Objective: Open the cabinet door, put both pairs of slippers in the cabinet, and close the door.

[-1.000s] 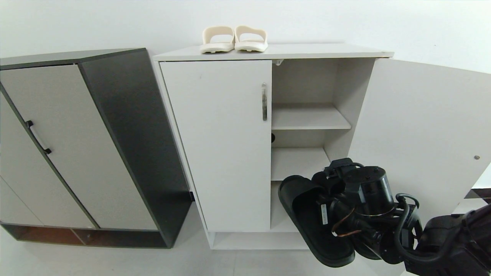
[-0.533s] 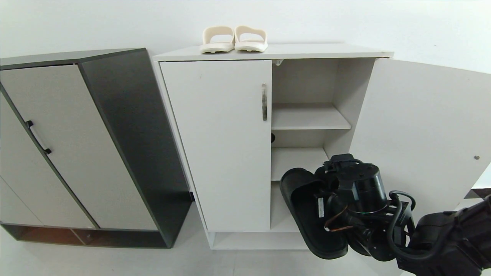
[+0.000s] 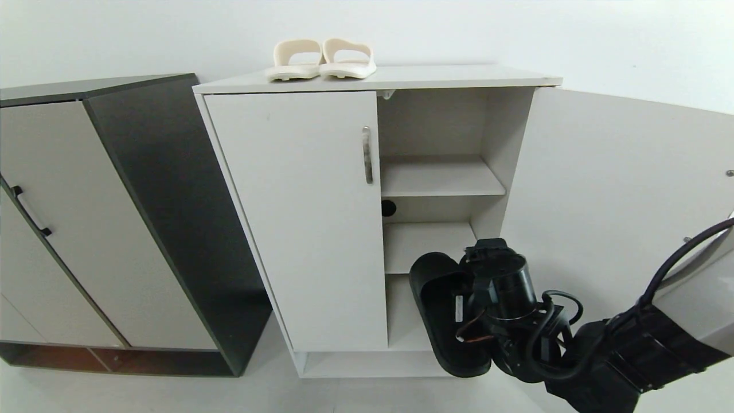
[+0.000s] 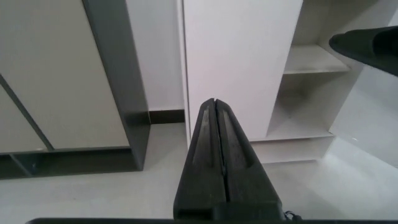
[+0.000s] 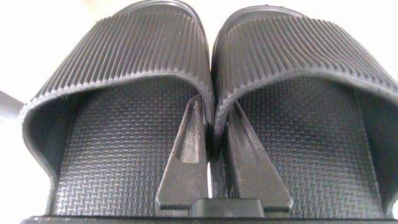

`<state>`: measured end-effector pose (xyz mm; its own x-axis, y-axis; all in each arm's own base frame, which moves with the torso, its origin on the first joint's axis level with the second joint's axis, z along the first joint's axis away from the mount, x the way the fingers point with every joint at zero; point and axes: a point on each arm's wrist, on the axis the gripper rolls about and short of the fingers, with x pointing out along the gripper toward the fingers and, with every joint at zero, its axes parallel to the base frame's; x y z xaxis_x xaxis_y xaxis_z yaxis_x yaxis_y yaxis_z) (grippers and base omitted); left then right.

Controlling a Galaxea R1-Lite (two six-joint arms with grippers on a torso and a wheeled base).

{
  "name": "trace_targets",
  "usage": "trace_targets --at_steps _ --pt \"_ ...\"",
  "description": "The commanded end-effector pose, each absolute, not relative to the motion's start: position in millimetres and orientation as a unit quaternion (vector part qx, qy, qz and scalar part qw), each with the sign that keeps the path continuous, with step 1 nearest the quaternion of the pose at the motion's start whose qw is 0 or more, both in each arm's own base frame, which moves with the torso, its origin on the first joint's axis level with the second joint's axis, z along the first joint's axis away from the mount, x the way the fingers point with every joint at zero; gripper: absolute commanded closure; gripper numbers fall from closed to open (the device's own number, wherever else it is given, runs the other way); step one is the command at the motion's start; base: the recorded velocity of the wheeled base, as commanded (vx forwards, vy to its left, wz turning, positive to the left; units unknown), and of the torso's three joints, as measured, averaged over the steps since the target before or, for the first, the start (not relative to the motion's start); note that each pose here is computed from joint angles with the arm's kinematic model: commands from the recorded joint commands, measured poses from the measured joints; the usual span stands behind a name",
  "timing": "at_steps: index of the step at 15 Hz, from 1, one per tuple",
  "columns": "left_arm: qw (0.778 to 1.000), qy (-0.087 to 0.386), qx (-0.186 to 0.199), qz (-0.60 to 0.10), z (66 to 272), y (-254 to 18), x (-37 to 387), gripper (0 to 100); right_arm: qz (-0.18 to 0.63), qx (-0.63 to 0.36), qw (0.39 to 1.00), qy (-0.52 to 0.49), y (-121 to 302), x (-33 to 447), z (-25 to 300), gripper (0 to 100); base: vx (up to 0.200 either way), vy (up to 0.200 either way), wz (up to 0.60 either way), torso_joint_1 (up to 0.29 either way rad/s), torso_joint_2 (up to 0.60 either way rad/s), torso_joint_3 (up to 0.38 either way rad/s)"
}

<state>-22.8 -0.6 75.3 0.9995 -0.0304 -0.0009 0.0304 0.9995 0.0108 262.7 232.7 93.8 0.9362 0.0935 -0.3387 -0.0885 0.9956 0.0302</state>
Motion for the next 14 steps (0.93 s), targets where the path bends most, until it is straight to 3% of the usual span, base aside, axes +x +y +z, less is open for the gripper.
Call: trace_targets --at_steps 1,5,14 --pt "1.0 0.001 0.005 -0.015 75.4 -0.6 -22.7 100 0.047 -0.003 0.982 0.184 242.9 270.7 77.3 100 0.0 0.0 0.0 0.0 0.0 0.0" --pt "1.0 0.001 0.005 -0.015 75.4 -0.6 -22.7 100 0.043 0.004 0.981 0.189 265.8 280.7 55.6 100 0.0 0.0 0.0 0.0 0.0 0.0" --pt "1.0 0.001 0.005 -0.015 75.4 -0.6 -22.7 100 0.033 0.001 0.981 0.191 273.9 291.6 40.1 100 0.0 0.0 0.0 0.0 0.0 0.0"
